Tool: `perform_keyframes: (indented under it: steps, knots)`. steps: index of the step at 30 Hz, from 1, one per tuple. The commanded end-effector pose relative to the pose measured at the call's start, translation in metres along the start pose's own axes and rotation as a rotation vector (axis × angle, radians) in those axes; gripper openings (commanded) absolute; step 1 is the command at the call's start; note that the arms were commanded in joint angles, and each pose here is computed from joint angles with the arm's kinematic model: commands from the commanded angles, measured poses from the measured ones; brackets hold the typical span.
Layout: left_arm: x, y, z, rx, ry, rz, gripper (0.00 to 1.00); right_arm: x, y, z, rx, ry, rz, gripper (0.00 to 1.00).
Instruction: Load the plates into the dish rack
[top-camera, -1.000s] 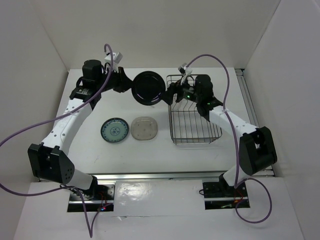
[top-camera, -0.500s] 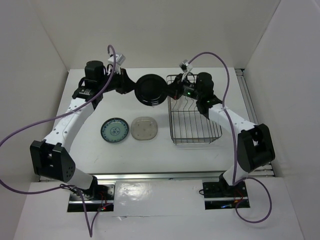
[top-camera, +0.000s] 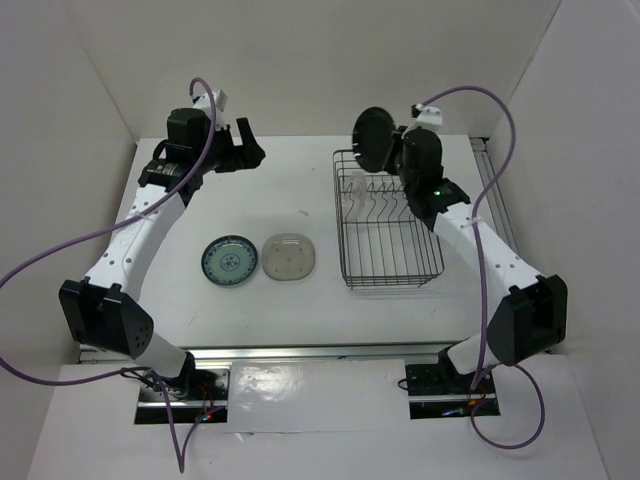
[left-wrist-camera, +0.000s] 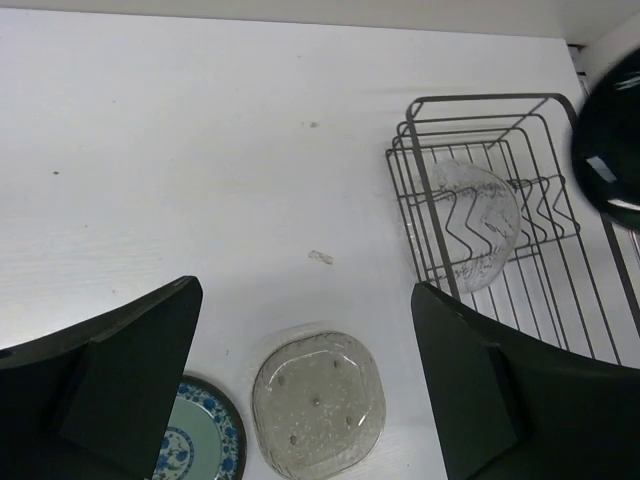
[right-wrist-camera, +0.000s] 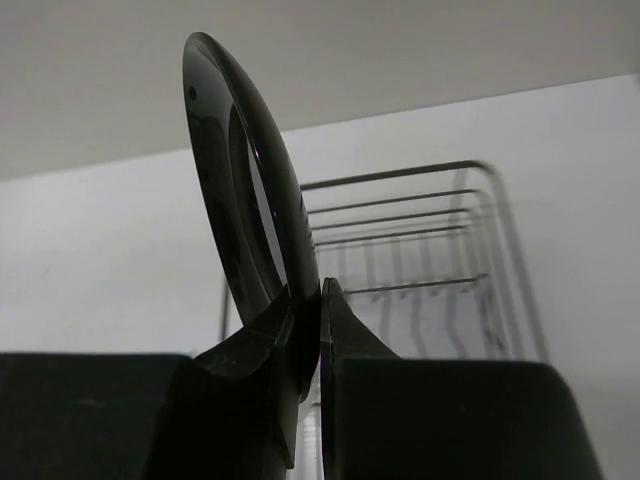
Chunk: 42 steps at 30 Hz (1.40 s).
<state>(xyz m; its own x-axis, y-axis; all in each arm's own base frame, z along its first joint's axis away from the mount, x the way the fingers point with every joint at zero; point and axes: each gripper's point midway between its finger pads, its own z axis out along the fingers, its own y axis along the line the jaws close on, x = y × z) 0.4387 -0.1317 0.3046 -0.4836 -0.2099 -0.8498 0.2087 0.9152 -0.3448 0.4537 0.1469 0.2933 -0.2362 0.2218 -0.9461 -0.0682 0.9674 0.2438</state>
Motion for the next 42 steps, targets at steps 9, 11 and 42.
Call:
perform_keyframes:
  steps: [9,11,42]
  knots:
    - [-0.007,0.028,0.004,-0.171,0.022,-0.060,1.00,-0.038,-0.098,-0.036,0.482,-0.075,-0.007,0.00]
    - [-0.007,0.034,0.003,-0.204,0.019,-0.070,1.00,-0.029,-0.096,-0.031,0.471,-0.061,-0.003,0.00]
    - [-0.006,0.044,0.001,-0.271,0.037,-0.079,1.00,0.067,-0.049,0.018,0.376,0.118,-0.080,0.00]
